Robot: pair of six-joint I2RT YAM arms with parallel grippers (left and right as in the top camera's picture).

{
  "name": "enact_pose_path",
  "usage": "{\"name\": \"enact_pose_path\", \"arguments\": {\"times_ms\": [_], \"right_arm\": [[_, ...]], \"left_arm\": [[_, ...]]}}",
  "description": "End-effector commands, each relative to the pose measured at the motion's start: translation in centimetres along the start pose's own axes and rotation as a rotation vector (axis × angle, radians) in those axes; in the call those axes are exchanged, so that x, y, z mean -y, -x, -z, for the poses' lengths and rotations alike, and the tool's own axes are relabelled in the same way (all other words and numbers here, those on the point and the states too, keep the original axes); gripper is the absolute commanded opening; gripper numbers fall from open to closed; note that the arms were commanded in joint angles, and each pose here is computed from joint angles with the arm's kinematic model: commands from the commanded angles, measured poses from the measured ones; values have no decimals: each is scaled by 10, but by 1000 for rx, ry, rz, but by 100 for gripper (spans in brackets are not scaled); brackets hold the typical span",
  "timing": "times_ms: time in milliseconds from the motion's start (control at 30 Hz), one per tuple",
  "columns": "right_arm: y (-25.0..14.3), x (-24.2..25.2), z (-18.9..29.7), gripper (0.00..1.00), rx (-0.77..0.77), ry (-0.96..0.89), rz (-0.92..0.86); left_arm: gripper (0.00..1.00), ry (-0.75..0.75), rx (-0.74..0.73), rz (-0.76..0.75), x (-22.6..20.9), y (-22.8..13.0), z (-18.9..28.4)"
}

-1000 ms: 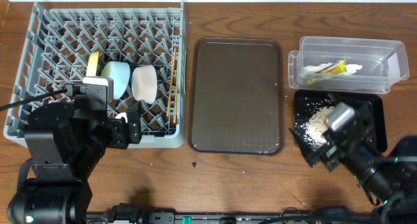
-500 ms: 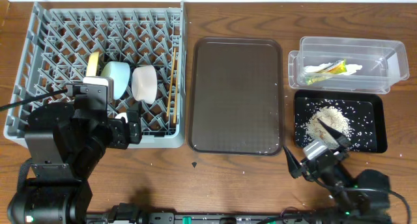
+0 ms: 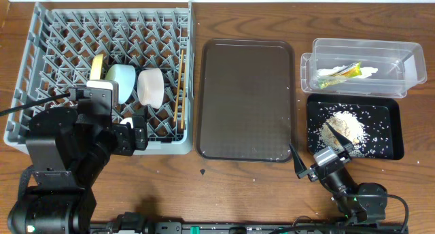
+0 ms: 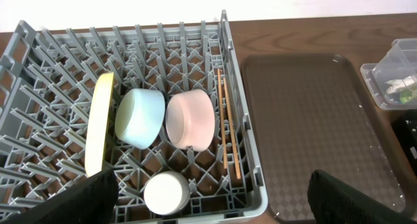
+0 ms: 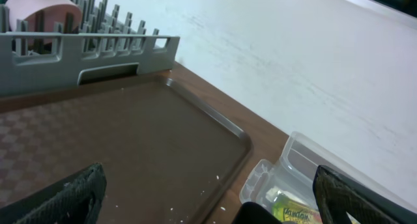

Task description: Sort waste into correct bins and load items into the dishwasher

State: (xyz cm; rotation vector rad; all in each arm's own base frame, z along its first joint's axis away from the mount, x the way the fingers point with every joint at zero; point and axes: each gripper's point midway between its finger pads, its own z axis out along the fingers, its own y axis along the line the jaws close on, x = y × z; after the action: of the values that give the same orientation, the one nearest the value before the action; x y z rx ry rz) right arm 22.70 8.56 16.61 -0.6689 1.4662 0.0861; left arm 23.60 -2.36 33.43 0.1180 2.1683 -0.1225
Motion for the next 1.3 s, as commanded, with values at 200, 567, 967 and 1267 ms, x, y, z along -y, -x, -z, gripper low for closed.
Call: {"name": "enact_pose_path", "arguments": {"times_ms": [200, 567, 967, 1267], "right_arm": [[-3, 4, 0, 99, -7, -22, -34], [-3, 4, 1, 99, -7, -23, -34], [-3, 4, 1, 99, -7, -23, -34], [-3, 4, 1, 99, -7, -23, -34]], "left_arm": [[93, -6, 11, 8, 1, 4, 2], [93, -6, 11, 8, 1, 4, 2], [93, 30, 34, -3, -4, 6, 5], [93, 33, 295, 99, -10, -2, -26]]}}
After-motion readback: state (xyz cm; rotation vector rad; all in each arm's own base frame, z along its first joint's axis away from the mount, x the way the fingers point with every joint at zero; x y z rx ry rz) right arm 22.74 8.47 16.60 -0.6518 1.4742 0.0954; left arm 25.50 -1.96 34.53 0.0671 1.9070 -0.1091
